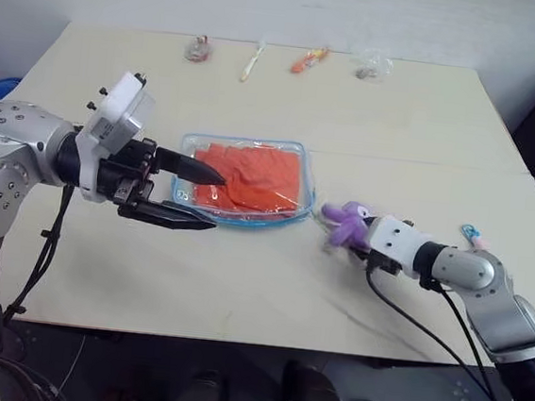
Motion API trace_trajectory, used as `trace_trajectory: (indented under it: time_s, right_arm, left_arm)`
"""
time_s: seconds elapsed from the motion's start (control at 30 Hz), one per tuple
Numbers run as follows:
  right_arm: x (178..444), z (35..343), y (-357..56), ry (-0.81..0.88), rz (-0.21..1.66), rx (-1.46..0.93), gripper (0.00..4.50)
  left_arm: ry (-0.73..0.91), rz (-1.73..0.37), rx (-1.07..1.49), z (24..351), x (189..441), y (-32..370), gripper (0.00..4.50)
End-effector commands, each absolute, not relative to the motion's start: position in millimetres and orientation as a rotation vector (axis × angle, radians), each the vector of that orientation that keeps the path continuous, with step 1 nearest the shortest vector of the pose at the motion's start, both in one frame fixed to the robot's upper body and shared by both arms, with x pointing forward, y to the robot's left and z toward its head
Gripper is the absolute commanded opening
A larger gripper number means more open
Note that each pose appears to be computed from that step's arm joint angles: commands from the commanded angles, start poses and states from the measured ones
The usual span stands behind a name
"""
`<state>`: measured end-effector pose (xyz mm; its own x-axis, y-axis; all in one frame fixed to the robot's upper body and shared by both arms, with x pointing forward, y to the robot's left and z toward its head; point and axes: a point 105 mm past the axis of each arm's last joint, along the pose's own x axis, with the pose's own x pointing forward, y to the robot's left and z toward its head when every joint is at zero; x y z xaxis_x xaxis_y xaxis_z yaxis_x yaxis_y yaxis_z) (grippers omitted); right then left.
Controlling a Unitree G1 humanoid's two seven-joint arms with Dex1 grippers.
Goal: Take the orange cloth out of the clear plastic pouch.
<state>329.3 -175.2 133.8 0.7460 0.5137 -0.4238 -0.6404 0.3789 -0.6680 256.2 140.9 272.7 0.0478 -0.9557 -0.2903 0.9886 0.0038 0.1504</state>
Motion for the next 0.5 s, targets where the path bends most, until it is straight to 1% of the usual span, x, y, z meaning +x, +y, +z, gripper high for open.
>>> trace_trajectory:
  time_s: [0.03,0.13,0.23,0.3,0.37,0.5]
  right_arm:
    - [326.2,133.3,-173.9,0.148,0.755,-0.916,1.83]
    - [325.0,134.9,-172.4,0.14,0.756,-0.915,0.8]
    - [321.2,139.3,-170.9,0.157,0.769,-0.92,0.03]
    - [315.6,140.6,-168.7,0.193,0.797,-0.886,0.03]
    - [301.4,142.2,-159.3,0.262,0.884,-0.796,0.03]
    - [281.7,148.2,-137.6,0.327,0.986,-0.654,0.03]
  left_arm:
    - [0.09,-1.519,0.39,274.2,254.5,140.4,3.34]
    - [0.088,-1.512,0.386,273.9,255.2,141.0,3.34]
    - [0.091,-1.505,0.39,271.6,256.0,142.4,3.34]
    - [0.092,-1.501,0.389,271.2,256.3,143.0,3.34]
    - [0.091,-1.494,0.385,271.2,257.1,143.6,3.34]
    - [0.089,-1.488,0.375,271.7,258.0,143.4,3.34]
